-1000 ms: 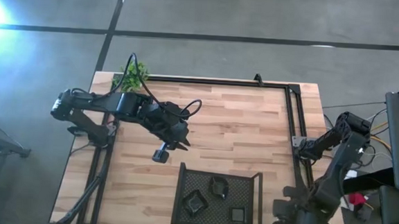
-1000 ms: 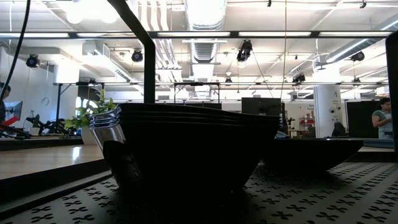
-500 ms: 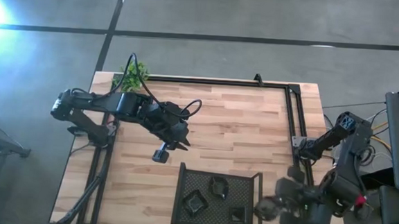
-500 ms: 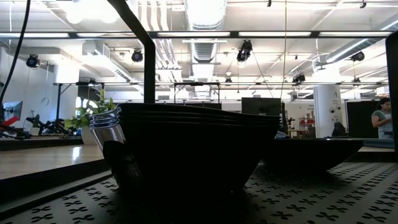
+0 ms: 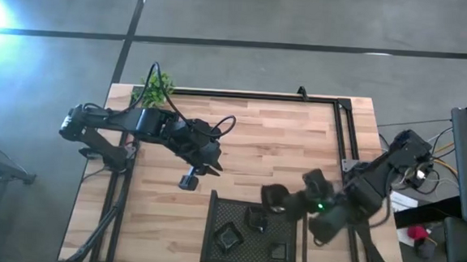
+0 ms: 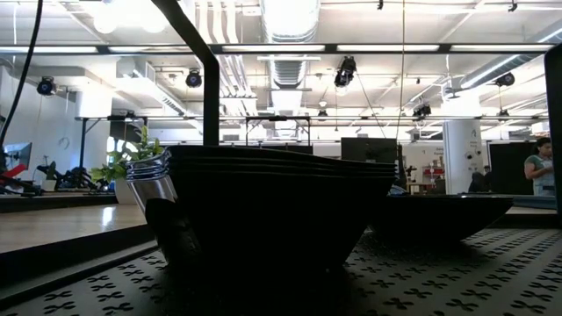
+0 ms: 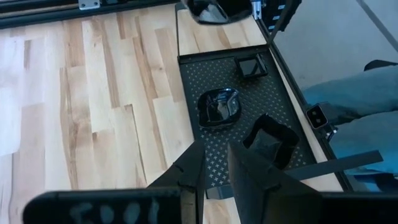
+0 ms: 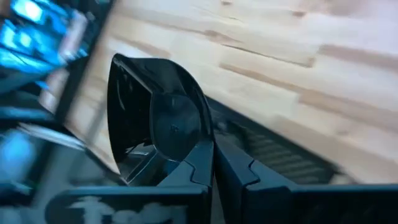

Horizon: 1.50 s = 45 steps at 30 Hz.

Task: Pick & Place Mini shaped plates
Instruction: Stack the leaf shaped plate on top of the other leaf shaped plates on the shelf

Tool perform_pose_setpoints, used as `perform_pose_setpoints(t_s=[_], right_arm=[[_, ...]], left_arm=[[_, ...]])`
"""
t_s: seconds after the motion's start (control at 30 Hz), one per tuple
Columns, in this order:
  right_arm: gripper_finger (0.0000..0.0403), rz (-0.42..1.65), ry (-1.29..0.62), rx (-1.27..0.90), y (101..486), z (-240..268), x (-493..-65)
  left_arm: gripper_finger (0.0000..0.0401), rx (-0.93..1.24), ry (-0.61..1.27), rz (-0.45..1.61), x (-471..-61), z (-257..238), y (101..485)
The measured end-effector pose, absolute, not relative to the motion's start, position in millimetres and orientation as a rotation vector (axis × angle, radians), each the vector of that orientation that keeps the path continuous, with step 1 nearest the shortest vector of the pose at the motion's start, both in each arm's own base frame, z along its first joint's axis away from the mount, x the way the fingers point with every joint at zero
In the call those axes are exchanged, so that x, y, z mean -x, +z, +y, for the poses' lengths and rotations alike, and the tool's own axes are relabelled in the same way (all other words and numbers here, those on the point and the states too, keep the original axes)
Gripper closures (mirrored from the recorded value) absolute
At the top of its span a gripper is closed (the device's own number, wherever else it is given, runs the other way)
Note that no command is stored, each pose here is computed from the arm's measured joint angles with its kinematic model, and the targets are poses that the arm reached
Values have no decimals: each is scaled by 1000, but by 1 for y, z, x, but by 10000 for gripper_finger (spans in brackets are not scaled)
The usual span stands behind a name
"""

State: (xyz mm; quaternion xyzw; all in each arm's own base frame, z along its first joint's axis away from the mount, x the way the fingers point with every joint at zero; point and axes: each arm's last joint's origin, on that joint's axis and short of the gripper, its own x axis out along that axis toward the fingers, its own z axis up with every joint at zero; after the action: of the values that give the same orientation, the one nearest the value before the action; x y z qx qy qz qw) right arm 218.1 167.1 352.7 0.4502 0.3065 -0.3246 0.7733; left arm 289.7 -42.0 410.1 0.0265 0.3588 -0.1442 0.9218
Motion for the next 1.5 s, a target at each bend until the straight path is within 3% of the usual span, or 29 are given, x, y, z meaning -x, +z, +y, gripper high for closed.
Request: perform_pose_setpoints(t_s=[0.3,0.6,0.87,1.17,1.5], right_arm=[[394,544,-711,-1210,346,167,-256],[394,721,-756,-1147,321,163,-278],[394,1016,-424,-638,315,148,-290],[394,1203,111,-49,315,114,-301],[394,1167,515,343,311,70,-313]], left_arm=[[339,-33,-288,738,-288,-42,411],[339,-41,-292,730,-283,-41,415],[339,-42,-292,730,-283,-41,415],[339,-43,-293,731,-283,-41,415],[339,-43,-293,730,-283,-41,415]])
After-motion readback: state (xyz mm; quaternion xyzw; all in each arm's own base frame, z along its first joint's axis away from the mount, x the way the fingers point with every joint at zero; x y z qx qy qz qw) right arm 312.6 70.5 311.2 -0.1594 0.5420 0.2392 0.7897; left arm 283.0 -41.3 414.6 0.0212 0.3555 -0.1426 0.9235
